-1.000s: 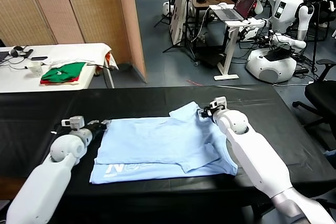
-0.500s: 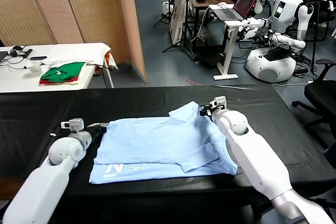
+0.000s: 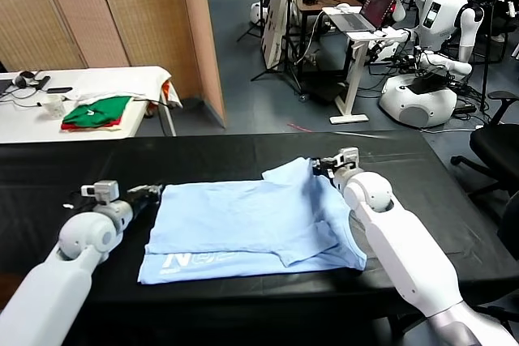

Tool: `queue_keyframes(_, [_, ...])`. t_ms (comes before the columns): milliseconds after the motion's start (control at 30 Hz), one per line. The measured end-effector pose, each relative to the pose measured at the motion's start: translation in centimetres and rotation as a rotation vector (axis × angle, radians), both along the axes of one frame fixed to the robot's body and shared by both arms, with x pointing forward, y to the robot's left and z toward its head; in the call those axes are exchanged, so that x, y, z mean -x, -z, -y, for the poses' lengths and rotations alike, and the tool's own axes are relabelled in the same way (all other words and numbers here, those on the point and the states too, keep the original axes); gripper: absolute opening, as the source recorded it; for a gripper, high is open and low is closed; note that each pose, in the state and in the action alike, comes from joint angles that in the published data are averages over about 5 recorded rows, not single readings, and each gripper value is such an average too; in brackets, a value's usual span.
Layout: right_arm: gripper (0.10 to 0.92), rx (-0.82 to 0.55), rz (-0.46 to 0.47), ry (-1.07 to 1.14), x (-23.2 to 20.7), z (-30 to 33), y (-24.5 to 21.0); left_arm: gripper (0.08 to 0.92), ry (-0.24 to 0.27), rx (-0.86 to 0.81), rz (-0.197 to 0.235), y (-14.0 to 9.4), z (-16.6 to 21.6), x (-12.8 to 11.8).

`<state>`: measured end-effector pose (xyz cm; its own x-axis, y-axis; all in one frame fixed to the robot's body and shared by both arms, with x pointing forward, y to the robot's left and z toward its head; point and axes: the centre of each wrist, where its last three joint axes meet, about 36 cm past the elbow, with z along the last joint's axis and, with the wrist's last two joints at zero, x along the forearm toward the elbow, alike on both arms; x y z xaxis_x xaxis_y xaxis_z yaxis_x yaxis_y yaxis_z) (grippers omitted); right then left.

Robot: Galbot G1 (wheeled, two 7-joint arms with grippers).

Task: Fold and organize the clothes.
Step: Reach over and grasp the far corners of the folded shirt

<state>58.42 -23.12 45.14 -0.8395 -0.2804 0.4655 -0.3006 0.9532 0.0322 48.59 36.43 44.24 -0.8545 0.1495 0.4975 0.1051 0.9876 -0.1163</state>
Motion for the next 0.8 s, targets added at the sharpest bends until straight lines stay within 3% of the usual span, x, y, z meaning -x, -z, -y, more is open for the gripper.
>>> queue_keyframes(67, [0.14,0.002,0.0,-0.001,0.0,0.0,0.0,0.252,-0.01,0.008,-0.011,0.4,0.2,-0.4])
queue_keyframes(333, [0.14,0.006,-0.002,0.002,0.0,0.2,0.0,0.746,-0.033,0.019,-0.047,2.0,0.5,-1.7])
queue_keyframes(433, [0.14,0.004,-0.002,0.001,0.0,0.2,0.0,0.813,-0.033,0.016,-0.052,2.3,0.6,-1.7])
queue_keyframes(533, [0.14,0.002,-0.003,0.001,-0.1,0.1,0.0,0.685,-0.032,0.014,-0.054,2.4,0.6,-1.7])
queue_keyframes(800, [0.14,-0.002,0.006,0.006,-0.3,0.2,-0.2,0.205,-0.016,0.013,-0.053,2.3,0.5,-1.5])
